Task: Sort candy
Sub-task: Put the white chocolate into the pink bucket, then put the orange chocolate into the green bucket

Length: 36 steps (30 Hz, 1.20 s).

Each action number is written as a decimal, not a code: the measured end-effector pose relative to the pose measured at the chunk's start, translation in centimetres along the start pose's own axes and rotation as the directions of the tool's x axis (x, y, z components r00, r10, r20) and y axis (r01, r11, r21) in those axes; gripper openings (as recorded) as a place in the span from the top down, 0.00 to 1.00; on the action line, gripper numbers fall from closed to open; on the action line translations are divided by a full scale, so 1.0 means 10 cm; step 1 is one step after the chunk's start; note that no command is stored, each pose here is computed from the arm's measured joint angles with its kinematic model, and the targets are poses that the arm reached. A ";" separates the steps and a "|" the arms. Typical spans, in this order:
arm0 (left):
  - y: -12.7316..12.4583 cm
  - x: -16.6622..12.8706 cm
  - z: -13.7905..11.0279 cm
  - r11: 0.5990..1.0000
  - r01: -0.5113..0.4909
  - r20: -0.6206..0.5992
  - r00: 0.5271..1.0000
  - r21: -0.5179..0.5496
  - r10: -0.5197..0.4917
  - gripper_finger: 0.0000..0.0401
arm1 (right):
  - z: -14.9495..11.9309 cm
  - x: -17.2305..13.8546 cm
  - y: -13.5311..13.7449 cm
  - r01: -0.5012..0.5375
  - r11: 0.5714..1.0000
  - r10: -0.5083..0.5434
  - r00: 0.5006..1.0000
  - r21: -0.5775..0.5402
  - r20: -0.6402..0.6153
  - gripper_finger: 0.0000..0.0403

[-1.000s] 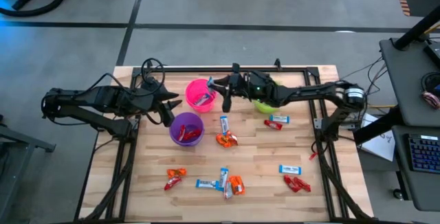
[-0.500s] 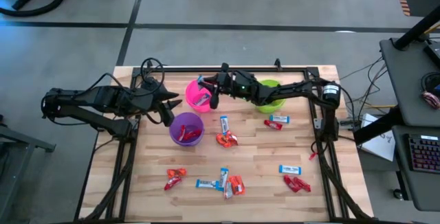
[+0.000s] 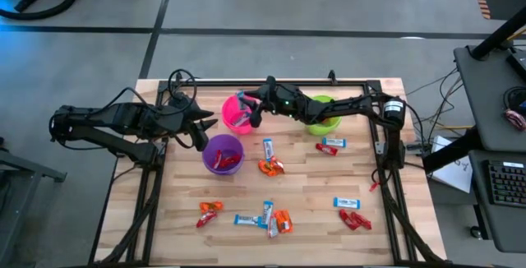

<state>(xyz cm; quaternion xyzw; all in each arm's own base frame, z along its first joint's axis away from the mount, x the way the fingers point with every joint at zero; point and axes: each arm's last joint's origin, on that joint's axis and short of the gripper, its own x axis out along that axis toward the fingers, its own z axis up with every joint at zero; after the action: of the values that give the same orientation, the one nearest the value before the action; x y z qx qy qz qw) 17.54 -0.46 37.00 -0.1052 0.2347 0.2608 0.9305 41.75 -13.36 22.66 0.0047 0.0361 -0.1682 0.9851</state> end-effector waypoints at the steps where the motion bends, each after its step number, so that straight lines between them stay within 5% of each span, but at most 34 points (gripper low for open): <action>1: 0.00 0.00 0.00 1.000 0.000 0.000 1.000 0.000 0.000 0.72 | 0.00 0.00 0.00 -0.001 1.000 0.001 1.000 0.001 -0.004 0.69; 9: 0.00 0.00 0.00 0.999 0.006 -0.003 1.000 -0.033 -0.006 0.72 | 0.03 -0.02 0.01 -0.004 0.999 0.005 1.000 0.041 -0.012 0.58; 13: -0.02 0.00 -0.05 0.992 0.109 -0.088 0.989 -0.067 -0.115 0.72 | 0.14 -0.10 0.00 -0.002 0.999 0.005 0.999 0.050 -0.053 0.56; 21: -0.11 -0.05 -0.25 0.948 0.275 -0.371 0.873 -0.164 -0.317 0.72 | 0.50 -0.42 0.00 0.002 0.999 0.005 0.989 0.041 -0.151 0.58; 29: -0.39 -0.13 -0.42 0.922 0.375 -0.474 0.798 -0.093 -0.373 0.72 | 0.88 -0.89 -0.02 0.012 0.998 0.005 0.972 0.068 -0.235 0.57; 36: -0.63 -0.16 -0.60 0.915 0.403 -0.515 0.783 -0.004 -0.348 0.72 | 1.11 -1.30 0.05 0.010 0.993 0.026 0.953 0.115 -0.301 0.57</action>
<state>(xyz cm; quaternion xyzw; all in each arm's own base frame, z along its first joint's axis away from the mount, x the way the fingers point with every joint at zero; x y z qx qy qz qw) 17.43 -8.37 33.09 -0.1648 0.4580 0.0205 0.8733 30.45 -8.86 34.63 0.0872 0.1765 -0.1633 0.9667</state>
